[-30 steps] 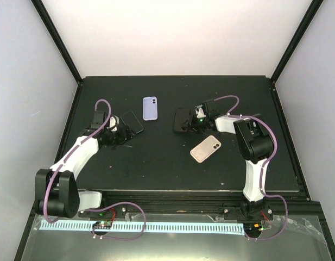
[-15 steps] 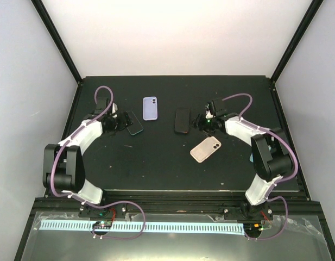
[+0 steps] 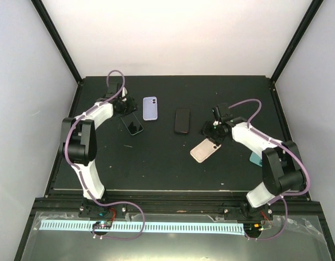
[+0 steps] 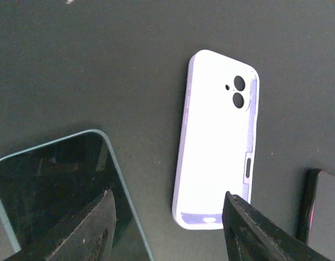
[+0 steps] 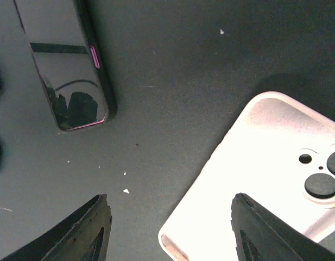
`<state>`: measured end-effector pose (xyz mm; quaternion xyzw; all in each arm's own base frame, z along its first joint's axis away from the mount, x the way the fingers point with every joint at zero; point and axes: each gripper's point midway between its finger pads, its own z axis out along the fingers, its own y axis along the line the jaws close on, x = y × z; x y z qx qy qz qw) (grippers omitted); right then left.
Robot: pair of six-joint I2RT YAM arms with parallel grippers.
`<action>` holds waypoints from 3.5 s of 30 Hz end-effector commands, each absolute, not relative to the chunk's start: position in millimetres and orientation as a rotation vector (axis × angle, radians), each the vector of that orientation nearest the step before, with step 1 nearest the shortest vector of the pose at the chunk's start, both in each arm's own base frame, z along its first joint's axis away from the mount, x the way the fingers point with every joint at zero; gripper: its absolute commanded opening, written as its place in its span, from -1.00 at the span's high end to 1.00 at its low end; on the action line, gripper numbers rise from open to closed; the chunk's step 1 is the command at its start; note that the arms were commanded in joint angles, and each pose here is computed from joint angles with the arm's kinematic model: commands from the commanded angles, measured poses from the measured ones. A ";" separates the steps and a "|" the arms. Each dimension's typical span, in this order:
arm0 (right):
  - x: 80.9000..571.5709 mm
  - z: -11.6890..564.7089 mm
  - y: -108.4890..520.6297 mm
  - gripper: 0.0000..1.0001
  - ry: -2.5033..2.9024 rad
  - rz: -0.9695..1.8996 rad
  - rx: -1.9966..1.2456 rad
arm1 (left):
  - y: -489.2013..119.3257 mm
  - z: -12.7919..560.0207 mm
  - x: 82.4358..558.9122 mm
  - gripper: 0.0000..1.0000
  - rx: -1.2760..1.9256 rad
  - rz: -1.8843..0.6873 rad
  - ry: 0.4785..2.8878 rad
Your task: Put the phone into the phone case
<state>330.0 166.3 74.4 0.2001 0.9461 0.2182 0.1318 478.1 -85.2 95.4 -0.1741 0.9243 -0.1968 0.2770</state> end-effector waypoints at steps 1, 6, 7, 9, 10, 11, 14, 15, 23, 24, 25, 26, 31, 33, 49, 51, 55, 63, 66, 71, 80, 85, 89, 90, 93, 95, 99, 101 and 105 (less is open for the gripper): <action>331.8 86.9 163.0 -0.23 2.690 0.644 0.533 | -106.6 96.0 503.2 -0.04 -0.368 -0.545 2.454; 331.2 92.3 170.4 -0.22 2.664 0.713 0.468 | -130.6 73.9 516.6 0.03 -0.325 -0.564 2.497; 331.2 93.1 171.5 -0.22 2.662 0.721 0.455 | -133.5 70.6 519.4 0.04 -0.317 -0.556 2.507; 331.2 94.4 172.7 -0.22 2.659 0.728 0.431 | -135.1 59.8 521.0 0.06 -0.315 -0.534 2.529; 331.1 94.8 172.7 -0.21 2.657 0.728 0.423 | -134.1 56.1 521.8 0.07 -0.318 -0.522 2.535; 330.8 94.9 172.7 -0.21 2.656 0.728 0.420 | -132.6 52.7 522.5 0.08 -0.325 -0.509 2.538; 327.8 93.2 173.6 -0.20 2.658 0.743 0.413 | -131.3 45.3 523.5 0.14 -0.337 -0.491 2.549; 326.9 92.8 174.1 -0.20 2.657 0.750 0.413 | -132.5 43.5 523.8 0.15 -0.335 -0.490 2.553; 322.2 90.4 171.9 -0.18 2.651 0.750 0.410 | -140.1 17.0 519.1 0.31 -0.313 -0.440 2.625; 321.2 90.0 171.5 -0.18 2.652 0.748 0.411 | -141.5 16.2 518.0 0.35 -0.309 -0.436 2.628; 320.1 89.7 170.8 -0.18 2.652 0.748 0.413 | -142.6 16.0 516.7 0.40 -0.305 -0.429 2.631; 318.7 89.4 170.5 -0.18 2.653 0.749 0.414 | -143.9 16.2 515.8 0.44 -0.296 -0.422 2.633; 312.0 90.5 167.6 -0.17 2.653 0.744 0.416 | -146.7 20.1 510.6 0.69 -0.258 -0.386 2.644; 310.2 92.7 165.9 -0.16 2.646 0.742 0.419 | -146.7 22.9 507.4 0.81 -0.253 -0.381 2.653; 279.5 101.6 155.1 -0.17 2.625 0.748 0.359 | -138.0 78.2 402.2 0.97 -0.278 -0.422 2.671; 277.3 102.5 156.4 -0.17 2.614 0.768 0.349 | -136.9 68.1 374.8 0.97 -0.282 -0.423 2.705; 272.1 98.9 163.2 -0.17 2.612 0.828 0.294 | -134.5 60.1 335.5 0.97 -0.276 -0.399 2.744; 269.4 94.9 172.6 -0.16 2.605 0.894 0.218 | -136.0 30.8 270.8 0.97 -0.335 -0.439 2.800; 269.0 98.9 173.6 -0.17 2.579 0.911 0.201 | -141.5 19.5 251.9 0.97 -0.356 -0.466 2.821; 269.1 99.8 174.7 -0.18 2.561 0.924 0.187 | -133.5 21.2 246.2 0.42 -0.411 -0.412 2.813; 273.2 126.5 177.2 -0.21 2.493 0.930 0.101 | -100.3 95.1 314.2 -0.98 -0.509 -0.188 2.620; 272.0 138.9 180.9 -0.23 2.447 0.964 0.055 | -82.6 108.0 357.6 -0.98 -0.549 -0.073 2.585; 275.5 141.9 176.8 -0.24 2.432 0.931 0.068 | -73.8 105.9 388.5 -0.98 -0.579 -0.038 2.594; 276.1 141.0 175.5 -0.24 2.437 0.924 0.086 | -69.2 102.7 395.3 -0.98 -0.586 0.001 2.595; 275.4 139.8 178.2 -0.24 2.434 0.953 0.094 | -59.6 95.2 412.4 -0.98 -0.616 0.054 2.598; 275.2 139.1 179.5 -0.24 2.432 0.964 0.091 | -58.3 85.5 420.0 -0.98 -0.641 0.045 2.616; 275.5 140.5 180.1 -0.24 2.422 0.957 0.056 | -62.7 74.1 433.6 -0.98 -0.649 0.021 2.623; 275.9 143.6 180.1 -0.26 2.408 0.954 0.040 | -60.5 69.0 439.3 -0.98 -0.659 0.050 2.630; 277.5 149.6 180.9 -0.28 2.381 0.959 0.023 | -65.2 57.6 455.0 -0.98 -0.642 0.047 2.658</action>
